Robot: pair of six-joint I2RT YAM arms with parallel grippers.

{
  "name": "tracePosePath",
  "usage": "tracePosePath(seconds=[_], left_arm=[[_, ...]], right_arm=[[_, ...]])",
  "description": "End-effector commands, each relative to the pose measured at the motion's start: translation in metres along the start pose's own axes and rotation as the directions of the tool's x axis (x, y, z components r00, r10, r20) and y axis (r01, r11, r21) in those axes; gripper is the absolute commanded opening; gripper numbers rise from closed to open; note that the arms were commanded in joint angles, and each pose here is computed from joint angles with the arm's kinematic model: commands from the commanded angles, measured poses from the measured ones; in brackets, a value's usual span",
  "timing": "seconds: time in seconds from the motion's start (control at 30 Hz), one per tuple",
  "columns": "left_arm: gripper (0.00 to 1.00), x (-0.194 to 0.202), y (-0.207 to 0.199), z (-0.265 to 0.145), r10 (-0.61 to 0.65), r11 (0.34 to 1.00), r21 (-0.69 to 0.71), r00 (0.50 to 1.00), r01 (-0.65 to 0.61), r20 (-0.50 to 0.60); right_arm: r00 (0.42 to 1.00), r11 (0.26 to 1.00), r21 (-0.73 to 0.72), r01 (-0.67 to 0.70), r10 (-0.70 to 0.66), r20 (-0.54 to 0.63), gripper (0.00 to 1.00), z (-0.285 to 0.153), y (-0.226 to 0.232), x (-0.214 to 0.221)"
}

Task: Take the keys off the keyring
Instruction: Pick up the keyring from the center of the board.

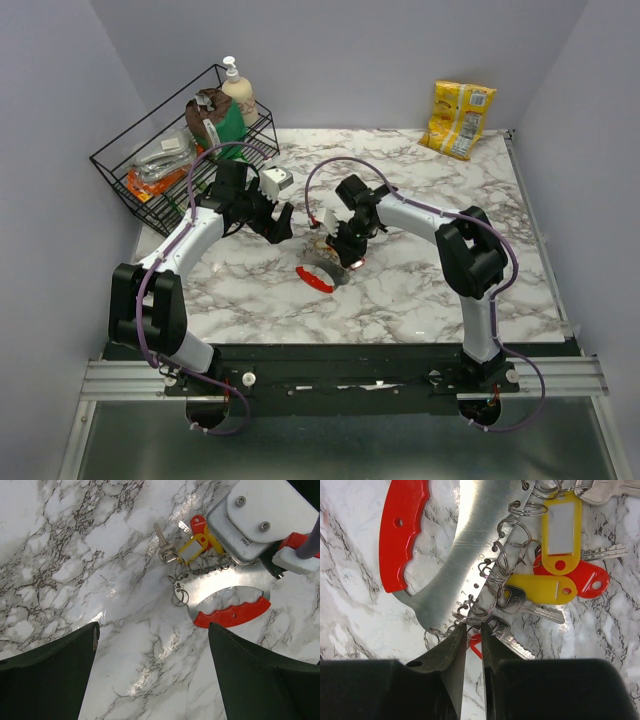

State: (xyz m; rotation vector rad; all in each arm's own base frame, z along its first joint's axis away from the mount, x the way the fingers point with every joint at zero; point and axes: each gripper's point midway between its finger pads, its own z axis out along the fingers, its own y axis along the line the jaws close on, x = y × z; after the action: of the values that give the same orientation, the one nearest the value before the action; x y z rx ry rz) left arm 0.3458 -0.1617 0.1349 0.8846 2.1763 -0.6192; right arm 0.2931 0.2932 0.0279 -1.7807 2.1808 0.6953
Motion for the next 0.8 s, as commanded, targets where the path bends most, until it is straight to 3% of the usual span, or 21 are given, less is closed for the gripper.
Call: tracePosePath(seconds=[0.0, 0.37, 0.47, 0.77], left_arm=[[0.99, 0.005, -0.003, 0.003, -0.015, 1.000, 0.024, 1.000, 0.015, -0.001], [0.99, 0.004, -0.002, 0.004, -0.012, 1.000, 0.024, 1.000, 0.012, 0.000], [0.99, 0.005, -0.003, 0.004, -0.012, 1.000, 0.027, 1.000, 0.012, 0.000], [0.99, 0.002, -0.003, 0.003, -0.008, 1.000, 0.028, 1.000, 0.008, 0.004]], right_arm=[[1.000, 1.000, -0.026, 0.012, -0.012, -0.011, 0.24, 0.007, 0.004, 0.001], [0.999, 0.999, -0.024, 0.033, -0.033, 0.010, 0.14, 0.003, 0.006, -0.003], [0.999, 0.999, -0.016, 0.040, -0.040, 0.016, 0.06, 0.000, 0.006, -0.005], [0.998, 0.998, 0.021, 0.063, -0.064, 0.028, 0.03, -0.013, 0.006, -0.010]])
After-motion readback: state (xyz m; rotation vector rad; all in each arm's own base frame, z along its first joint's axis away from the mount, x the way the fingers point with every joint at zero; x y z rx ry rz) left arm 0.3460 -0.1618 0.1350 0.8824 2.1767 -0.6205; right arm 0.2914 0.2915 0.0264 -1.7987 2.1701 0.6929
